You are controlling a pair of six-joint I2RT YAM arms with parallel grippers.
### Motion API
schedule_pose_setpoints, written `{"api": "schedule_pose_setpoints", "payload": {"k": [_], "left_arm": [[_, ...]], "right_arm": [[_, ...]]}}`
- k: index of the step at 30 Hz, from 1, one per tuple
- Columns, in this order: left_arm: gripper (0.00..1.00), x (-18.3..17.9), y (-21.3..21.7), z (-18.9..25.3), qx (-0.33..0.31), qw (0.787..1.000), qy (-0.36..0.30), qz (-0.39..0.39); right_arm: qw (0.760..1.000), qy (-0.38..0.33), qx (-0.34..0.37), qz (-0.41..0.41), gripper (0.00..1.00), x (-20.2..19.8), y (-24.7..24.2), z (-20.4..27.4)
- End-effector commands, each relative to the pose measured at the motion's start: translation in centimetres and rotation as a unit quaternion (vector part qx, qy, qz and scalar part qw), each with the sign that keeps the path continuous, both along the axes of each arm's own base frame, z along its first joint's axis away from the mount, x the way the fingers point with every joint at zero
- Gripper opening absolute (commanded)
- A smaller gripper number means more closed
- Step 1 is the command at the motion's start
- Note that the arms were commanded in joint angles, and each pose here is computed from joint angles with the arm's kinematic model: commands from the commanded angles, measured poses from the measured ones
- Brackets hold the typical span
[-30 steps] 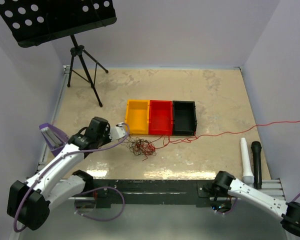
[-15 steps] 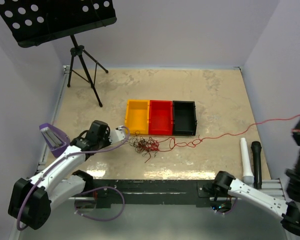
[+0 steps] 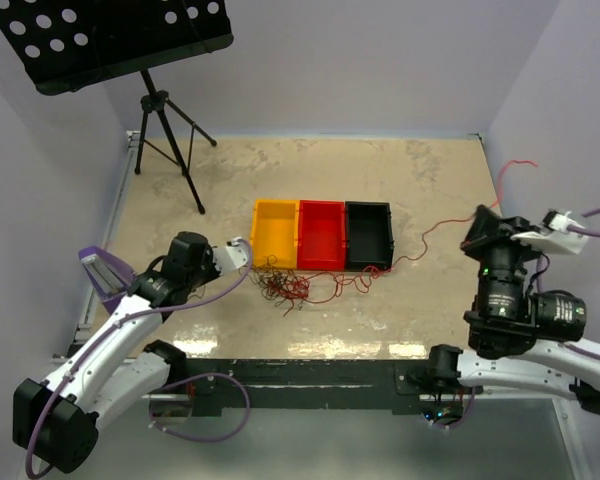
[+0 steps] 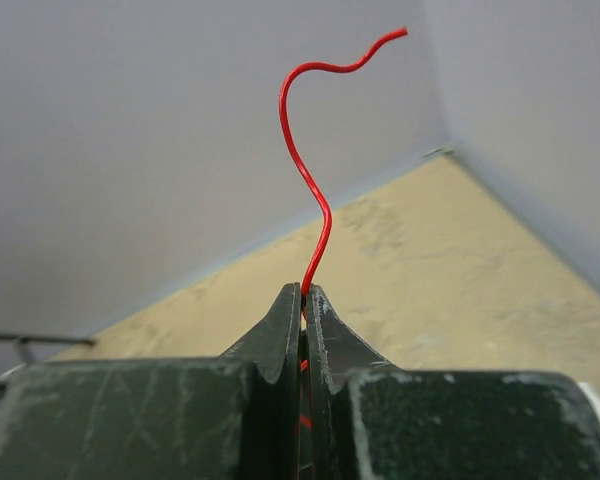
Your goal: Untangle the cables
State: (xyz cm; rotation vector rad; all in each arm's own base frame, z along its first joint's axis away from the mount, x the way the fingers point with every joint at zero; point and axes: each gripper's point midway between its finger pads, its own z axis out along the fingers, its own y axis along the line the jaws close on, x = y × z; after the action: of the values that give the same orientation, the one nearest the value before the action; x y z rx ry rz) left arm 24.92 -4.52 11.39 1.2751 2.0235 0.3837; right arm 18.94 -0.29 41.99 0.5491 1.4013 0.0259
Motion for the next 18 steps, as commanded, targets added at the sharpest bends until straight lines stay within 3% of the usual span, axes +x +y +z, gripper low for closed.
{"api": "schedule_pose_setpoints", "payload": {"k": [1,3,5,11,14,18], "left_arm": [[0.00,0.6,-0.9,1.9,-0.041,0.999,-0.014,0.008],[0.00,0.3,-1.3,1.5,-0.047,0.999,-0.004,-0.002],[0.00,0.0,-1.6,1.1,-0.050,0.999,0.006,-0.013],[0.00,-0.1,-1.6,0.8,-0.052,0.999,0.004,-0.014],[0.00,1.8,0.5,1.7,-0.029,0.997,-0.054,0.056],[0.00,4.1,4.7,4.7,-0.014,0.975,-0.146,0.168]], "right_arm": [[0.989,0.120,0.067,0.054,0.00,-1.1,7.2,-4.8],[0.987,0.123,0.041,0.100,0.00,-1.6,10.8,-5.5],[0.977,0.124,0.061,0.159,0.01,-2.6,13.5,-6.6],[0.946,0.144,0.090,0.278,0.11,-5.9,16.9,-12.3],[0.940,0.144,0.124,0.285,0.14,-6.3,16.8,-12.9],[0.939,0.142,0.134,0.283,0.16,-6.4,16.9,-13.9]]}}
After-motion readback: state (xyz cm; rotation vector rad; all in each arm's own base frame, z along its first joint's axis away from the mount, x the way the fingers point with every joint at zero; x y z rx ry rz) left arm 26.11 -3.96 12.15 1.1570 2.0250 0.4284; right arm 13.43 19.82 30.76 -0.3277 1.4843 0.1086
